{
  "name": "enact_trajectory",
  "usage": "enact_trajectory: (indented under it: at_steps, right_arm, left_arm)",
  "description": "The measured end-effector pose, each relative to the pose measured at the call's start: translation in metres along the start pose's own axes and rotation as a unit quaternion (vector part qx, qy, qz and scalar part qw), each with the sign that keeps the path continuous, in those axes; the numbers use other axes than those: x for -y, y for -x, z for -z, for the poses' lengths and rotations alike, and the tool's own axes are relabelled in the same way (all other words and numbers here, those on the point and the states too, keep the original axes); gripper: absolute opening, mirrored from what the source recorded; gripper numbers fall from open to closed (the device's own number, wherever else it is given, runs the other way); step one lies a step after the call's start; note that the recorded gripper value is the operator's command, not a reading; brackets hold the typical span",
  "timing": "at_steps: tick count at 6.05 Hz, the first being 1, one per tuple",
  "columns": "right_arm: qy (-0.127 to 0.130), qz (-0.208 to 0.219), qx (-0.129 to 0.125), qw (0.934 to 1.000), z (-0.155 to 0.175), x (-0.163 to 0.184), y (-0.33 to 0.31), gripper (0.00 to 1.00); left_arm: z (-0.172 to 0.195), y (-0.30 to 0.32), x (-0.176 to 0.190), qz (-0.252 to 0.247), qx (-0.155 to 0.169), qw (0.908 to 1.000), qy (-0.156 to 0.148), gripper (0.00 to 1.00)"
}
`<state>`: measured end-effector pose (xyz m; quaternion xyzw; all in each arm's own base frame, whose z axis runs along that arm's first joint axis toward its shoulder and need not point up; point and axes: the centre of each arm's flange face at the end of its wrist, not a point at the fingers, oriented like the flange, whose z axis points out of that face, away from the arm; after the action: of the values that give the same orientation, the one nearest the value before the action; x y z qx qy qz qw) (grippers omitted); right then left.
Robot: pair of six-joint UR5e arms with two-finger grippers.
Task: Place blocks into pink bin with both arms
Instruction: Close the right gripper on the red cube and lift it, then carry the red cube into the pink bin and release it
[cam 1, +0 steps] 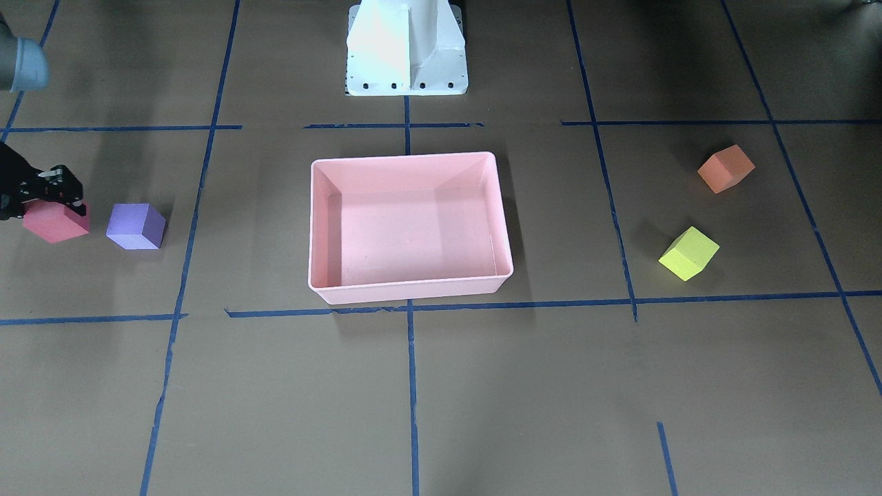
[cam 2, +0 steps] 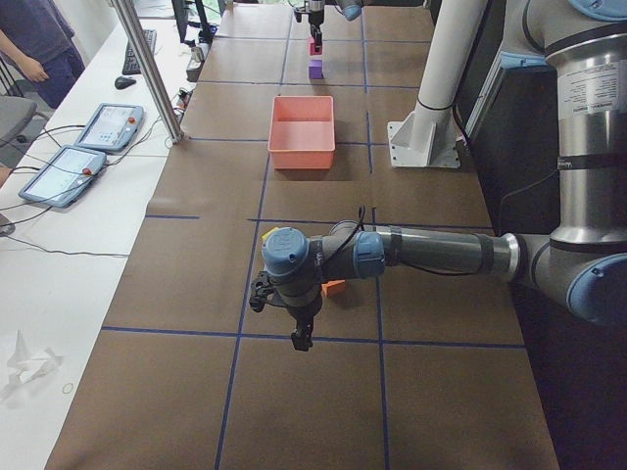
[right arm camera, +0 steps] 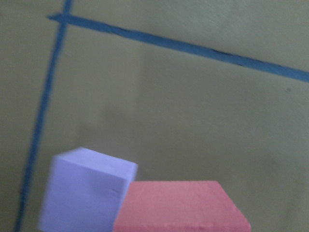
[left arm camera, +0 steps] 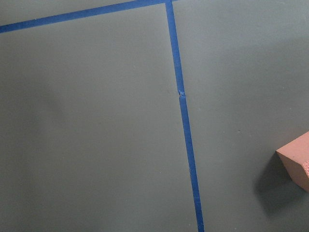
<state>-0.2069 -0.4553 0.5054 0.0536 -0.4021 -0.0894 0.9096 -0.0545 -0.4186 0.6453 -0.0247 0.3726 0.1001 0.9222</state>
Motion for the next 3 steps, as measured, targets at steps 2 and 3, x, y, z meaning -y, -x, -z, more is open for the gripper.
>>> enact_trajectory:
  at_steps: [2,3]
  right_arm:
    - [0.018,-0.076,0.011,0.9969,0.029,0.054,0.175,0.28]
    - [0.020,-0.114,0.009,0.9932,0.030,0.064,0.265,0.28]
  left_arm:
    - [0.004,-0.004,0.001,-0.004,0.001,1.0000,-0.004,1.00]
    - [0.010,-0.009,0.002,-0.010,0.004,0.9999,-0.010,1.00]
